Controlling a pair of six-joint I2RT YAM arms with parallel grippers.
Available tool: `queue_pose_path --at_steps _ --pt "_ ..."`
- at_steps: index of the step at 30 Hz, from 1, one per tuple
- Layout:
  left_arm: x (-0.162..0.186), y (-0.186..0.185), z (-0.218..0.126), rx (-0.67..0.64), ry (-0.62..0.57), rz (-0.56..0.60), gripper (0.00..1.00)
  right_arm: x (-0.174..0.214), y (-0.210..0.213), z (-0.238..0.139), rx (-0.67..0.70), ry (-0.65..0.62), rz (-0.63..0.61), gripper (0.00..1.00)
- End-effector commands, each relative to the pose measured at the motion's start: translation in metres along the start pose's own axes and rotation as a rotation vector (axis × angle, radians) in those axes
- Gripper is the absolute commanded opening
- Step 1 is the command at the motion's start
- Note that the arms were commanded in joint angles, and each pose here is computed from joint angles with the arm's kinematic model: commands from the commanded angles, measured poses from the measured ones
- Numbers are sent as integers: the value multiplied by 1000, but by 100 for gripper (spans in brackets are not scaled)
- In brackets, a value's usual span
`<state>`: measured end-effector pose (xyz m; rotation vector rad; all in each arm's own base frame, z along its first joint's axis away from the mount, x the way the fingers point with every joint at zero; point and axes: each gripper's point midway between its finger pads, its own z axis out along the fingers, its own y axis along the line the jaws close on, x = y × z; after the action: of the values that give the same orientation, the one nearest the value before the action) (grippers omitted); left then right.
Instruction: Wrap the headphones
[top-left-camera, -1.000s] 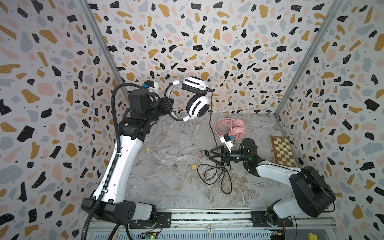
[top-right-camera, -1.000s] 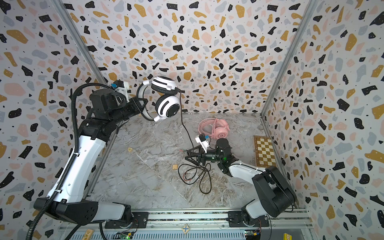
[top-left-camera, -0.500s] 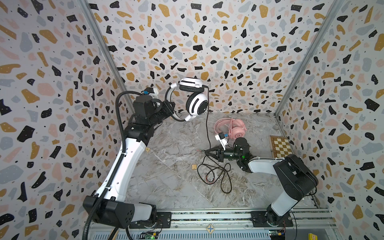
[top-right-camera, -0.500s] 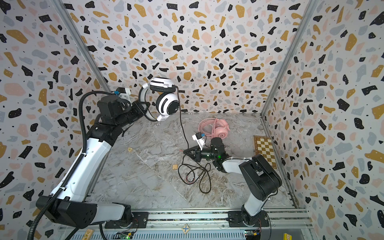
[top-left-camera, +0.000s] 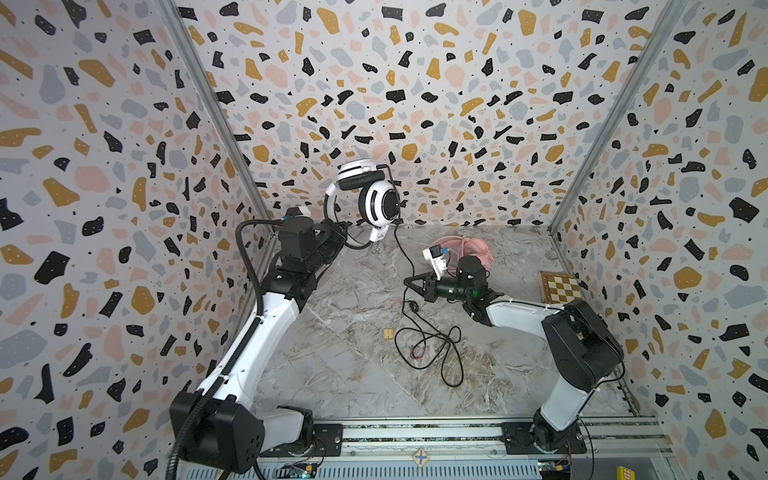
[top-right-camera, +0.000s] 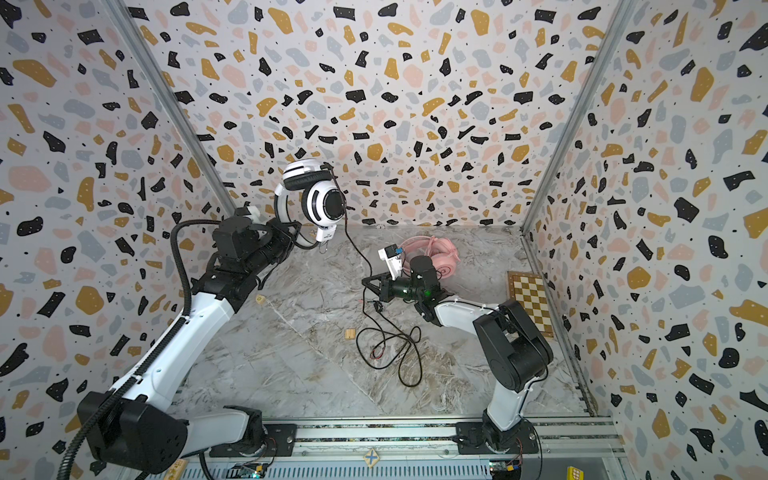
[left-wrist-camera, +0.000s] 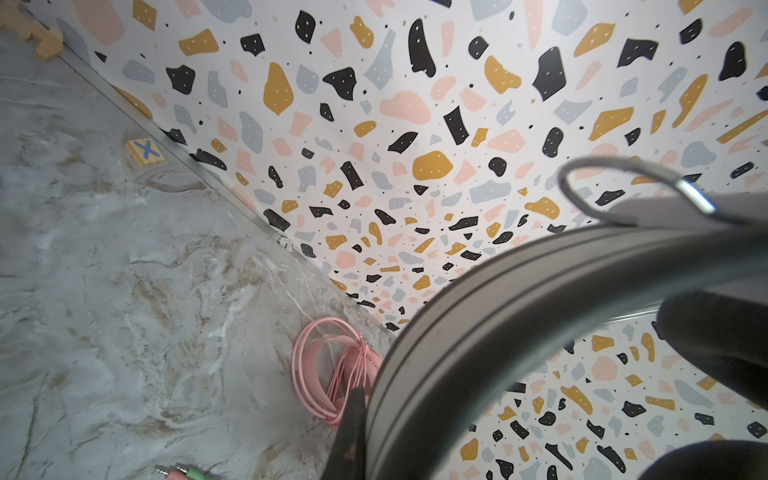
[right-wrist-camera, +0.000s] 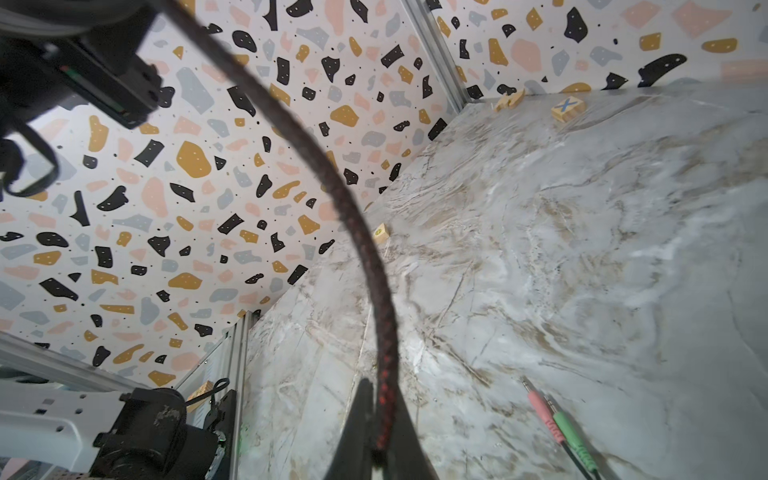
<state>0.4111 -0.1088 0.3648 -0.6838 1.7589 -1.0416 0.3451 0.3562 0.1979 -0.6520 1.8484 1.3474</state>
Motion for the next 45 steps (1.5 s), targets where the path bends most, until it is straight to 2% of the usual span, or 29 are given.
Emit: queue_pose_path --at_steps 1,4,8,12,15,20,27,31,38,42,45 --pt "-28 -52 -25 165 -119 23 0 -12 -4 0 52 9 -25 8" --pt "-22 -52 -24 169 -87 42 0 -24 -21 -7 102 -8 -1 7" --pt "-9 -51 -18 190 -21 34 0 -37 -60 -19 164 -53 123 5" --pt "-6 -50 -19 197 -22 20 0 -34 -77 -12 179 -39 171 5" --pt "-2 -47 -21 182 -42 22 0 -31 -70 2 161 -4 157 5" --pt "20 -49 -22 136 -59 96 0 -36 -55 20 134 53 115 5" --pt "37 -28 -9 62 -38 134 0 -60 -20 15 131 90 31 5" --pt "38 -26 -7 23 -60 178 0 -56 8 16 130 165 -45 5" --pt "33 0 -4 -157 -139 357 0 -45 49 -16 250 274 -190 6" --pt "27 20 -1 -272 -167 460 0 -49 64 -45 320 283 -239 6" --pt "20 31 -4 -330 -203 496 0 -51 73 -62 344 282 -254 6"
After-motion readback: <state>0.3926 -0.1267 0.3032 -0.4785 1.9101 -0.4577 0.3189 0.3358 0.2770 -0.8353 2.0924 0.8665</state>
